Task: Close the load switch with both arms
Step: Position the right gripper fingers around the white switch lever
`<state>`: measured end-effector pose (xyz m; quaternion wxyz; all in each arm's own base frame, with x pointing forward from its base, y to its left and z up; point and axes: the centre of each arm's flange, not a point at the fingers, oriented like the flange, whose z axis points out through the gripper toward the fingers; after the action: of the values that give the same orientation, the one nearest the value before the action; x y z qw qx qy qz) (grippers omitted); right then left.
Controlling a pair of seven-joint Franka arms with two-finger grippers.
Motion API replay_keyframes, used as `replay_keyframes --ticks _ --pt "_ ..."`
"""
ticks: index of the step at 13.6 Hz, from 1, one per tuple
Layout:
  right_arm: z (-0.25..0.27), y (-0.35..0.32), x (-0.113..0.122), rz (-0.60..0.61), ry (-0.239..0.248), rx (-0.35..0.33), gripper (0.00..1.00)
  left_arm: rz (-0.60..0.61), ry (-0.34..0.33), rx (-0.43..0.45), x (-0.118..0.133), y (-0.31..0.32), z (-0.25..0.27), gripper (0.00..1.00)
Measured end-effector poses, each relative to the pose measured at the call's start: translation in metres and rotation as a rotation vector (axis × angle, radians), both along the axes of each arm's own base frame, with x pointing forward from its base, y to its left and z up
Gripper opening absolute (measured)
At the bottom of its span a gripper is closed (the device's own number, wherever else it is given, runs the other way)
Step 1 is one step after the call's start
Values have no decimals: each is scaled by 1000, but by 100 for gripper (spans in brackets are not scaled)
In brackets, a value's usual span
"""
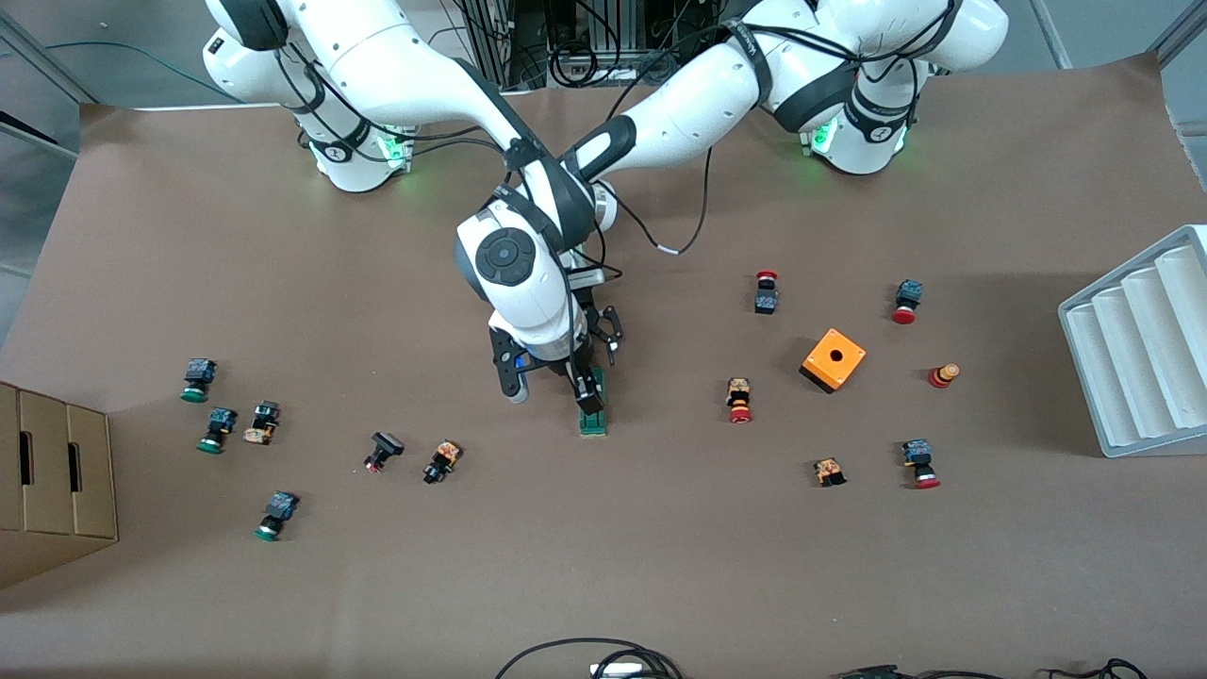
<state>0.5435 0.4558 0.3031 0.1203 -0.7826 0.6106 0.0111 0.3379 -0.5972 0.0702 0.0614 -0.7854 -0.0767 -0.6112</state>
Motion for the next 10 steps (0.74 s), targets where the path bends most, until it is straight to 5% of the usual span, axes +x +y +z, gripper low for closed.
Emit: replay_keyframes --ticks 10 --pt "-31 4 -5 -9 23 -27 74 -19 -19 -19 0 2 -12 100"
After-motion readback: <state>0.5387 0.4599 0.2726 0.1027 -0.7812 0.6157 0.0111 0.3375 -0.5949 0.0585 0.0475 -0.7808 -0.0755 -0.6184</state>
